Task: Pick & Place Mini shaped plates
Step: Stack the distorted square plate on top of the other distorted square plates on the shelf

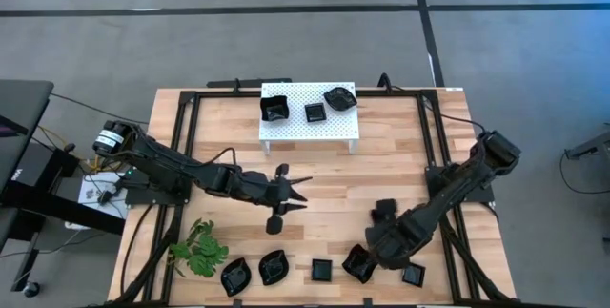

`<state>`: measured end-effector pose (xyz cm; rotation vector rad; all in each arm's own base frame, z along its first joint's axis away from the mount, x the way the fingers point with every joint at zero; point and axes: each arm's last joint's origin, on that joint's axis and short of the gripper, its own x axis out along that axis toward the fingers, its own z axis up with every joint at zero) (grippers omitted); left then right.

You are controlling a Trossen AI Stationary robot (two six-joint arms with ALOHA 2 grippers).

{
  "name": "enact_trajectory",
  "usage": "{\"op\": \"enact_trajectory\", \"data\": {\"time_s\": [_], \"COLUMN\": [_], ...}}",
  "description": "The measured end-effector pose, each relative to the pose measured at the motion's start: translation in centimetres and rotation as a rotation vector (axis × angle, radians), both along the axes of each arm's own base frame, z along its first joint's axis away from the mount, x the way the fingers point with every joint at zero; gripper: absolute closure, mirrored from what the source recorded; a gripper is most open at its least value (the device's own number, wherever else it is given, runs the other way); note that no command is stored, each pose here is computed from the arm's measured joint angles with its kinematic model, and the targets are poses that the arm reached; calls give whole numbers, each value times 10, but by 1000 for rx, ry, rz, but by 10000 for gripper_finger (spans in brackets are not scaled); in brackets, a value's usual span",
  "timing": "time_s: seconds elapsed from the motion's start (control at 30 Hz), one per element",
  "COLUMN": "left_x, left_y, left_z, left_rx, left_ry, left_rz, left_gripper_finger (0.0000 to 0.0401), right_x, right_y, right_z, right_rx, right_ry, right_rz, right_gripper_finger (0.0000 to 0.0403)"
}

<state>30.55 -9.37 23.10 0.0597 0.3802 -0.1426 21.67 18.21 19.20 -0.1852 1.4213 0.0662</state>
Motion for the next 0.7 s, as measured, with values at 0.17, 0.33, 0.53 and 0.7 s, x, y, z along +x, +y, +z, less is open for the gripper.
{"op": "enact_trajectory", "data": {"time_s": [0.17,0.33,0.53,0.7], "left_x": [1,2,8,16], "left_y": [-3,-3,-5,-3], "left_z": [5,6,-6,-24], "left_rx": [148,186,190,200], "left_ry": [-80,-98,-70,-23], "left_rz": [-137,-170,-172,-166], "left_gripper_finger": [325,325,324,303], "right_x": [19,43,68,81], "right_y": [4,-7,-39,-62], "right_z": [11,14,16,17], "right_rx": [-165,-255,-304,-339], "right_ry": [-165,-256,-279,-277], "right_rz": [517,798,803,808], "right_gripper_finger": [401,401,401,401]}}
